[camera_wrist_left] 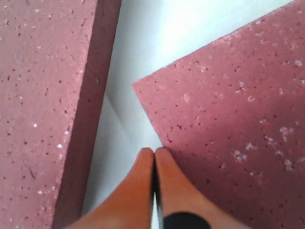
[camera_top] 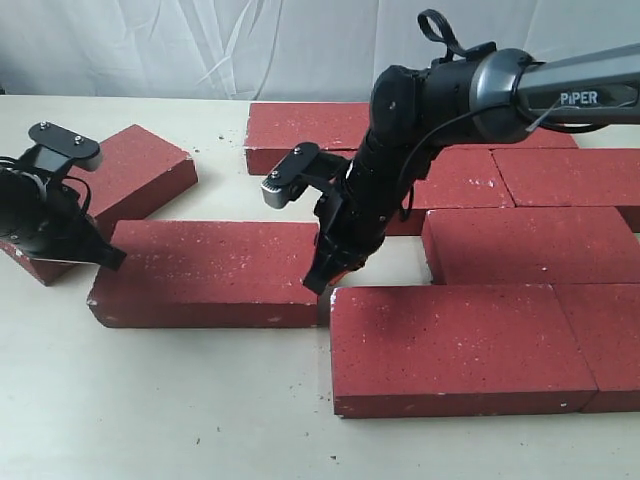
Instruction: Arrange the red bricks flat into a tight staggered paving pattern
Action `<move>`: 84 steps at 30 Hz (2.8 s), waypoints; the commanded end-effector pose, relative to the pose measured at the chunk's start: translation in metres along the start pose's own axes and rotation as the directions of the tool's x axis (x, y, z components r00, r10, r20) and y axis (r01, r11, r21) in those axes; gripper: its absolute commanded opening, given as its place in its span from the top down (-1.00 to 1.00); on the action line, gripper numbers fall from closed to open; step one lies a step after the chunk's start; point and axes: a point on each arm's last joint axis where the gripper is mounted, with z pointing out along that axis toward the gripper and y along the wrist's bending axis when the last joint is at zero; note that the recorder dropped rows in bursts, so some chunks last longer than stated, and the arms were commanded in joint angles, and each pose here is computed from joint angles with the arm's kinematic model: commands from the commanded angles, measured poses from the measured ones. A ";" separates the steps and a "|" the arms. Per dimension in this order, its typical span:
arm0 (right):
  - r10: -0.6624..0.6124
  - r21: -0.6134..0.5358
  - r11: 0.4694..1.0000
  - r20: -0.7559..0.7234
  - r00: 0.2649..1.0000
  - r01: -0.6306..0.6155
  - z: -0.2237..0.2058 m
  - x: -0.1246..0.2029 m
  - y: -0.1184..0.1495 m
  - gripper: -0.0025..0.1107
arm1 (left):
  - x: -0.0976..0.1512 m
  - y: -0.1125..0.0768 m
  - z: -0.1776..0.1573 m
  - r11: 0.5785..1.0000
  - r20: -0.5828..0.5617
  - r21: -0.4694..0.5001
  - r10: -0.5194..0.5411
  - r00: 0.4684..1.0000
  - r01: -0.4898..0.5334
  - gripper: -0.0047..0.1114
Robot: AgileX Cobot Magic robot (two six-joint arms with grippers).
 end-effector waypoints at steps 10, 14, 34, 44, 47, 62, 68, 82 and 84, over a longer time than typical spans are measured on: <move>0.025 0.134 0.991 -0.082 0.996 -0.014 -0.013 0.006 -0.009 0.97 | -0.006 -0.001 0.001 1.000 0.030 -0.012 -0.010 0.999 0.011 0.92; 0.009 0.159 0.987 -0.071 0.997 0.003 -0.026 0.005 -0.007 0.97 | -0.009 0.001 0.001 0.999 0.056 -0.032 -0.034 0.998 0.036 0.92; 0.077 0.107 0.991 0.024 0.997 -0.079 -0.023 0.010 -0.017 0.97 | -0.016 0.007 0.007 0.998 0.041 -0.036 -0.044 0.998 0.046 0.92; 0.068 0.144 0.987 0.054 0.996 -0.075 -0.001 0.007 -0.026 0.97 | -0.014 0.009 0.009 0.996 0.035 -0.034 -0.077 0.996 0.078 0.92; 0.075 0.155 0.984 0.076 0.994 -0.086 0.004 0.005 -0.029 0.97 | -0.011 0.009 0.017 0.997 0.008 -0.025 -0.076 0.997 0.076 0.92; 0.048 0.074 0.996 0.025 0.999 -0.049 -0.006 -0.003 -0.006 0.97 | -0.015 0.010 0.024 0.994 0.007 -0.004 -0.110 0.994 0.110 0.92; 0.024 0.091 0.996 0.006 1.000 -0.024 -0.006 -0.002 -0.007 0.97 | -0.015 0.009 0.024 0.993 0.001 0.007 -0.118 0.993 0.118 0.92; 0.055 0.186 0.982 -0.048 0.997 -0.045 -0.058 0.008 0.003 0.97 | -0.012 0.009 0.024 0.998 -0.025 0.007 -0.070 0.997 0.070 0.92; 0.073 0.166 0.984 -0.018 0.997 -0.069 -0.063 0.011 0.008 0.97 | -0.010 0.007 0.023 0.998 -0.049 0.030 -0.058 0.997 0.060 0.92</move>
